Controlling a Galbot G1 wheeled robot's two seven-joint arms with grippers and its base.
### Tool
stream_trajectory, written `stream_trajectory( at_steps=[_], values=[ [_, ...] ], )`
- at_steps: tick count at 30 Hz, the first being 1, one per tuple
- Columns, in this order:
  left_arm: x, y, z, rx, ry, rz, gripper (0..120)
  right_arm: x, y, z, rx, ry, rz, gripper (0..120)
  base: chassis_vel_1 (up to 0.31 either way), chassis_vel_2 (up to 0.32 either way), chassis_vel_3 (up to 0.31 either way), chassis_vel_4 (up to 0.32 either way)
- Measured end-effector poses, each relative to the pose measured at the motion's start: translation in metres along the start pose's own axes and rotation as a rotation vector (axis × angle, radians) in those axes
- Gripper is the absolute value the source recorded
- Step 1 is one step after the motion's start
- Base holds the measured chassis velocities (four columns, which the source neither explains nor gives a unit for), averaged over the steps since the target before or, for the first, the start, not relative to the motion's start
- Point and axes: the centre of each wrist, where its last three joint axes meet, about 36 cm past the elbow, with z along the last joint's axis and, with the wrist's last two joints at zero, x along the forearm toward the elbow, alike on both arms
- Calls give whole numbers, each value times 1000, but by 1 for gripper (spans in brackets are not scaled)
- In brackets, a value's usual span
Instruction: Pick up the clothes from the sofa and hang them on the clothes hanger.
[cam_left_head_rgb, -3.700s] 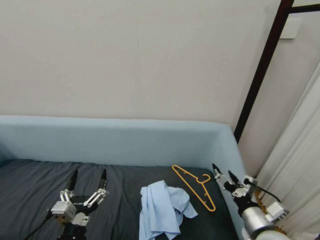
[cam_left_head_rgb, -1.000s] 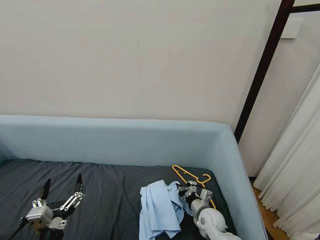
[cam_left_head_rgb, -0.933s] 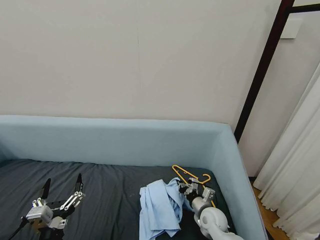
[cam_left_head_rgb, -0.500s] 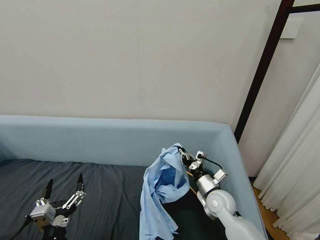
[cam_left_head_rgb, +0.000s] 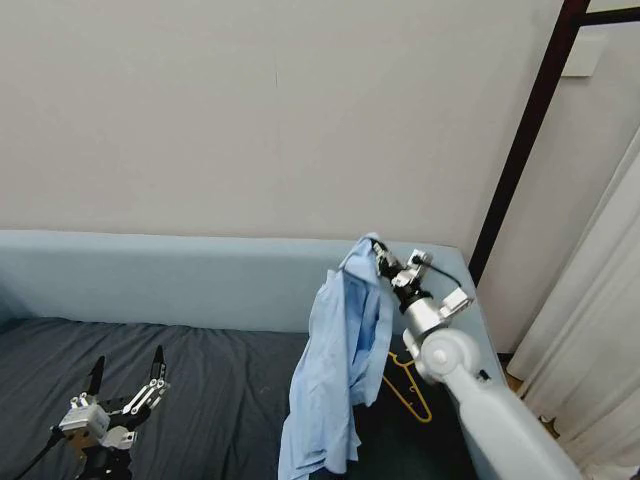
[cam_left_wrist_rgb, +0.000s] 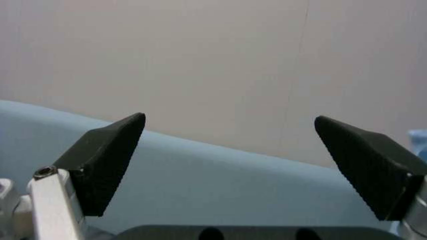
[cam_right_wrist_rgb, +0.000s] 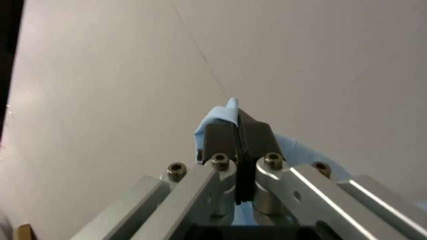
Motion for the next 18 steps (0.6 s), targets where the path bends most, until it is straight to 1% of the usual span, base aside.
stream_trajectory(
  at_steps=[1, 2, 5, 6, 7, 9, 10, 11, 15, 16, 18],
  values=[
    [0, 0, 0, 0, 0, 0, 100, 0, 0, 0, 0, 0, 0, 0, 0, 0, 0, 0],
    [0, 0, 0, 1, -1, 0, 100, -4, 7, -12, 3, -8, -16, 0, 0, 0, 0, 0],
    [-1, -1, -1, 3, -5, -2, 100, -22, 29, -73, 50, -41, -100, 0, 0, 0, 0, 0],
    [-1, -1, -1, 3, -5, -2, 100, -22, 29, -73, 50, -41, -100, 0, 0, 0, 0, 0],
    [-1, -2, -2, 5, -7, -2, 100, -28, 35, -93, 73, -54, -121, 0, 0, 0, 0, 0],
    [-1, -3, -3, 7, -11, -2, 100, -33, 43, -118, 98, -67, -140, 0, 0, 0, 0, 0],
    [-1, -4, -4, 9, -14, -2, 100, -37, 52, -138, 114, -82, -159, 0, 0, 0, 0, 0],
    [-1, -4, -4, 9, -14, -2, 100, -37, 52, -138, 114, -82, -159, 0, 0, 0, 0, 0],
    [-1, -7, -7, 14, -23, 0, 100, -46, 73, -177, 183, -92, -202, 0, 0, 0, 0, 0],
    [-1, -7, -7, 14, -23, 0, 100, -46, 73, -177, 183, -92, -202, 0, 0, 0, 0, 0],
    [-1, -9, -8, 18, -26, 0, 100, -54, 76, -189, 224, -86, -218, 0, 0, 0, 0, 0]
  ],
)
